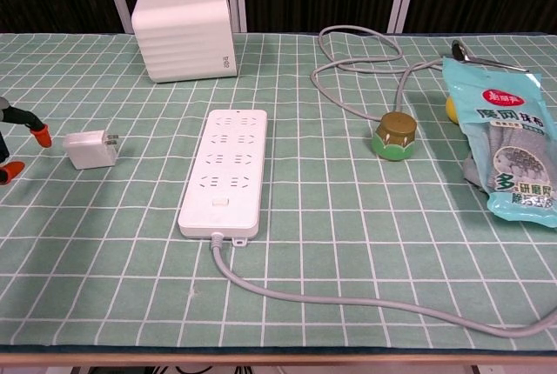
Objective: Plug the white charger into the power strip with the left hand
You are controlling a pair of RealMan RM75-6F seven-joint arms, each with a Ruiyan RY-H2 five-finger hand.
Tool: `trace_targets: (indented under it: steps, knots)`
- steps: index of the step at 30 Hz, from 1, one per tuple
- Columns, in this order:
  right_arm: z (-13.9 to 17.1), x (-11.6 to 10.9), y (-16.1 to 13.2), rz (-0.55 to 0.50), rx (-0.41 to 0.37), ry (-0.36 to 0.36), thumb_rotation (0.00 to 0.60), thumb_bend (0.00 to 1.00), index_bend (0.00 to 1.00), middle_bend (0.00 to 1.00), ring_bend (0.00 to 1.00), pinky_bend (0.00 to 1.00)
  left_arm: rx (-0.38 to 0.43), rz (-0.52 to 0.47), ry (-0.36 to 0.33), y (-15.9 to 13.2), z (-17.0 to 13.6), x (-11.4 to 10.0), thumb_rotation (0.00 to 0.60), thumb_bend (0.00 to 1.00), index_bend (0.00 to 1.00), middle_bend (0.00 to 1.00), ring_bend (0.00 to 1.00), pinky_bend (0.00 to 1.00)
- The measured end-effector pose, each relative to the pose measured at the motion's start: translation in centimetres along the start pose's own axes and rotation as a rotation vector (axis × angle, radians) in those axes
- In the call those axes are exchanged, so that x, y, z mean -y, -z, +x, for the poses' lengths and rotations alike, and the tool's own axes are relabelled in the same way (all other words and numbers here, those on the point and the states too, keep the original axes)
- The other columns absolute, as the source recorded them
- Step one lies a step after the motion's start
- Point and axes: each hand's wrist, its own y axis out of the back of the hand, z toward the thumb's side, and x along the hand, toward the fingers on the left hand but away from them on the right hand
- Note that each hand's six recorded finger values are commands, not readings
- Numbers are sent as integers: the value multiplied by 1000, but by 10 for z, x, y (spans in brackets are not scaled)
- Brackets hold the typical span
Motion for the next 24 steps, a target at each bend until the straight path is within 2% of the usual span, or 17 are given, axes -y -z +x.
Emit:
trace_targets:
  steps: [8,24]
  knots:
    - [0,0,0,-1,-2,0,600,340,0,0,0,0,23,-9,-2,-15,4,-1,600,480,283,873,793,787]
    - [0,0,0,-5,0,0,600,340,0,0,0,0,80,-3,-39,-44,7,-17,600,483,284,872,791,788]
